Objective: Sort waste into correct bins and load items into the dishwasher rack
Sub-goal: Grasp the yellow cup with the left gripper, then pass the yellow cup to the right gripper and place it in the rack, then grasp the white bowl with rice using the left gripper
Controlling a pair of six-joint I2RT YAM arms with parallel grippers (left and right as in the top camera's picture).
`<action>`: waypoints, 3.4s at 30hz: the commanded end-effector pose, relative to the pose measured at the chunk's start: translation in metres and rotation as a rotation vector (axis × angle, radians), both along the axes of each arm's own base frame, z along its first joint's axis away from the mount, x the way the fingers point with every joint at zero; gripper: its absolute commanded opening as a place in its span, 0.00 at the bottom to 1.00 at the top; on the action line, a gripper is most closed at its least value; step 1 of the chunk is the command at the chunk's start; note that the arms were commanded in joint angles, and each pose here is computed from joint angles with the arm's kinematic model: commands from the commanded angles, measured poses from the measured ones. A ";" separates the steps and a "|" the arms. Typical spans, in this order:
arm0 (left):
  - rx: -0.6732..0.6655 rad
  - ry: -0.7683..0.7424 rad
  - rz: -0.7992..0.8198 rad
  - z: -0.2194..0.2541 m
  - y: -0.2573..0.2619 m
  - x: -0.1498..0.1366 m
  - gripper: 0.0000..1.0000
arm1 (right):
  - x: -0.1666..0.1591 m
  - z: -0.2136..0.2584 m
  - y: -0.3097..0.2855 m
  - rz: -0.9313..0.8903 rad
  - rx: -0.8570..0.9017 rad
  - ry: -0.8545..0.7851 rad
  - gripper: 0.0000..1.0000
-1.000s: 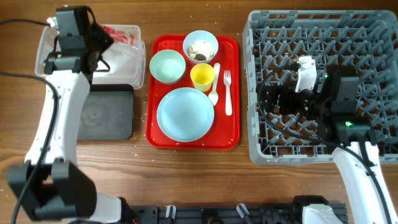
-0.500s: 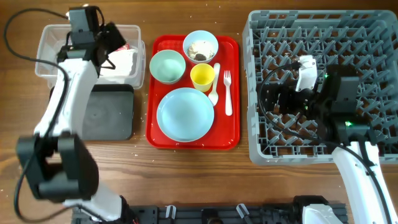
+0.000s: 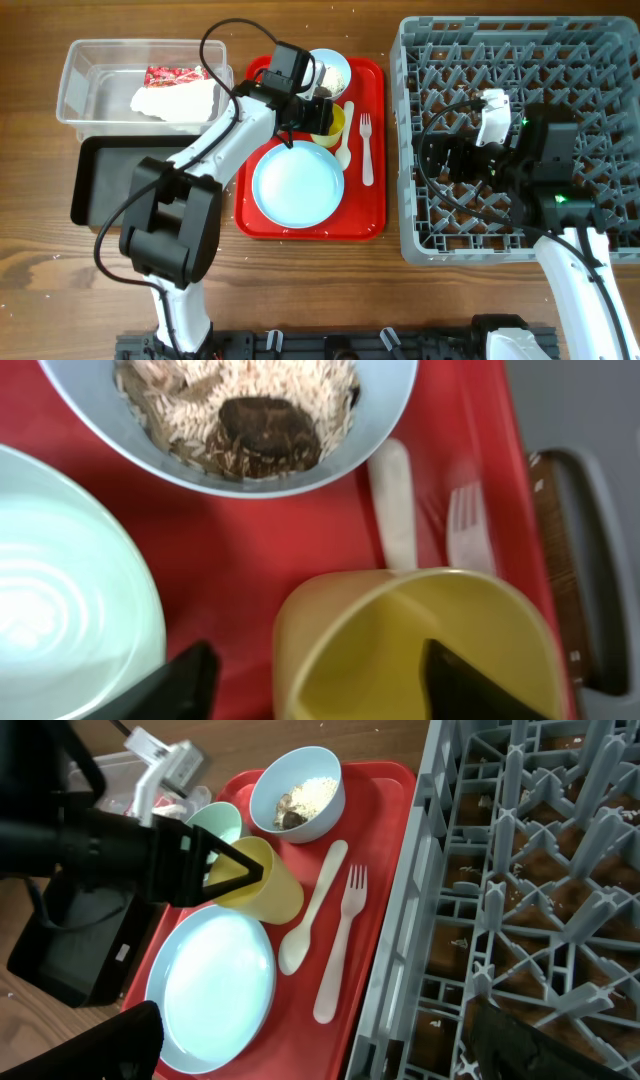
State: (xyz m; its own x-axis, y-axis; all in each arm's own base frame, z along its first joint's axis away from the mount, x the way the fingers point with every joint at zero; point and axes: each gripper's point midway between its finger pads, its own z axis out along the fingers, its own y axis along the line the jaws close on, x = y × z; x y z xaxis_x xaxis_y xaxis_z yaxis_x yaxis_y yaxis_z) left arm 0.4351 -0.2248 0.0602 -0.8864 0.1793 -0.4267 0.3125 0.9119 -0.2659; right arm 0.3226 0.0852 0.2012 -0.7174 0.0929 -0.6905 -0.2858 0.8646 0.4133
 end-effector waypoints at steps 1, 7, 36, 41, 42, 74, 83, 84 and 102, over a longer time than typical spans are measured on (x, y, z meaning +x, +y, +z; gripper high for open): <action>0.019 0.010 -0.006 -0.011 0.002 0.000 0.33 | 0.002 0.006 0.001 0.000 0.007 -0.009 1.00; -0.126 0.022 0.086 0.025 0.006 0.006 0.04 | 0.006 0.014 0.005 -0.038 0.086 0.002 1.00; -1.088 0.536 -0.411 0.187 -0.052 -0.109 0.33 | 0.000 0.087 0.133 0.788 0.547 -0.329 0.49; -1.035 0.469 -0.353 0.176 -0.043 -0.092 0.62 | 0.041 0.069 0.070 0.477 0.574 -0.183 0.37; -0.958 0.421 -0.275 0.161 -0.036 -0.077 0.62 | 0.048 0.059 0.055 0.390 0.562 -0.143 0.37; -0.264 0.166 0.236 0.055 0.052 -0.007 0.65 | -0.083 -0.112 -0.024 -0.290 -0.293 0.969 0.82; -0.287 0.062 0.230 0.096 0.066 -0.004 0.65 | -0.019 0.011 -0.002 -0.180 -0.157 0.536 0.79; -0.296 0.032 0.236 0.109 0.070 -0.004 0.65 | -0.005 0.022 0.014 -0.129 -0.094 0.463 0.77; 0.012 -0.076 0.315 0.101 0.098 0.004 0.60 | 0.059 0.020 0.073 -0.137 -0.018 0.307 0.73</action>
